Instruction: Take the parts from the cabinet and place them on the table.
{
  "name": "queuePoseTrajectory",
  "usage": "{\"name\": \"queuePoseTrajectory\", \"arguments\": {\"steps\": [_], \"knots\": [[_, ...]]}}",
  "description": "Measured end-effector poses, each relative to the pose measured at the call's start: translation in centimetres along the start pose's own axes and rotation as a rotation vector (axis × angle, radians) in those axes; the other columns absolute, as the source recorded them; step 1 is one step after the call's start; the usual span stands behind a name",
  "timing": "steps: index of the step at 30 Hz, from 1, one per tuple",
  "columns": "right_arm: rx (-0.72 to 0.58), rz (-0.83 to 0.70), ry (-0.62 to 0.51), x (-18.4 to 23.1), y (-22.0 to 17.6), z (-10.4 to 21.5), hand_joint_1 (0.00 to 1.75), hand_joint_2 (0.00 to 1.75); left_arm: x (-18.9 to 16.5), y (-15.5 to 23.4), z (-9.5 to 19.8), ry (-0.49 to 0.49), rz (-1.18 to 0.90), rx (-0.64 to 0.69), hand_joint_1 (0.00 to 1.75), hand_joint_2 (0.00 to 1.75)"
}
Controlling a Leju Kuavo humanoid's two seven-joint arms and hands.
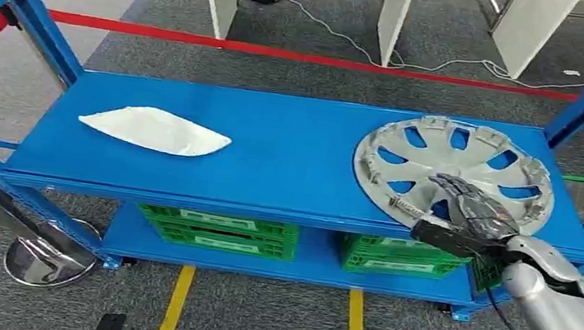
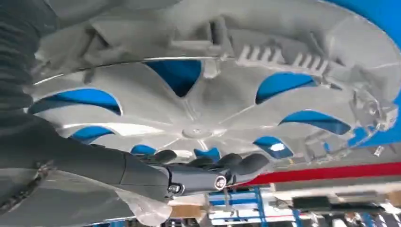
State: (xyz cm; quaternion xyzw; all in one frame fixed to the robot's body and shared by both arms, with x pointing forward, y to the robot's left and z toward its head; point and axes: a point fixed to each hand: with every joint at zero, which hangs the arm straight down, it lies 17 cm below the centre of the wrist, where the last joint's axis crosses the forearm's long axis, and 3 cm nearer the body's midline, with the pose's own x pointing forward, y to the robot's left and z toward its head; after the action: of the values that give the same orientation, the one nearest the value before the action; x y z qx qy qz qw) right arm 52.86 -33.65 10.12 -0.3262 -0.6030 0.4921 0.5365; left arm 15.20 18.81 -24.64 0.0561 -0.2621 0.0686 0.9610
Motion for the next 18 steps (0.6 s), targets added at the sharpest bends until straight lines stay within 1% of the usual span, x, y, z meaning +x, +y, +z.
{"name": "queuePoseTrajectory", "arguments": {"steps": [4,7,10,18], "knots": [[0.007,0.015,0.031,-1.3,-0.6,-0.2,1.75,1.75,0.0,-0.1,0.0,0.001,0.002,-0.001,0.0,0.0],[0.032,0.016,0.05,-2.1,0.1,0.0,1.75,1.75,-0.1,-0.1,0.0,0.004,0.003,0.0,0.0,0.0],[0.045,0.017,0.056,-2.4,0.6,0.2,1.75,1.75,-0.2,-0.1,0.1,0.006,0.004,0.0,0.0,0.0],[0.078,0.012,0.052,-2.5,0.2,-0.1,1.75,1.75,-0.2,0.0,0.0,0.009,0.004,0.002,0.0,0.0]]}}
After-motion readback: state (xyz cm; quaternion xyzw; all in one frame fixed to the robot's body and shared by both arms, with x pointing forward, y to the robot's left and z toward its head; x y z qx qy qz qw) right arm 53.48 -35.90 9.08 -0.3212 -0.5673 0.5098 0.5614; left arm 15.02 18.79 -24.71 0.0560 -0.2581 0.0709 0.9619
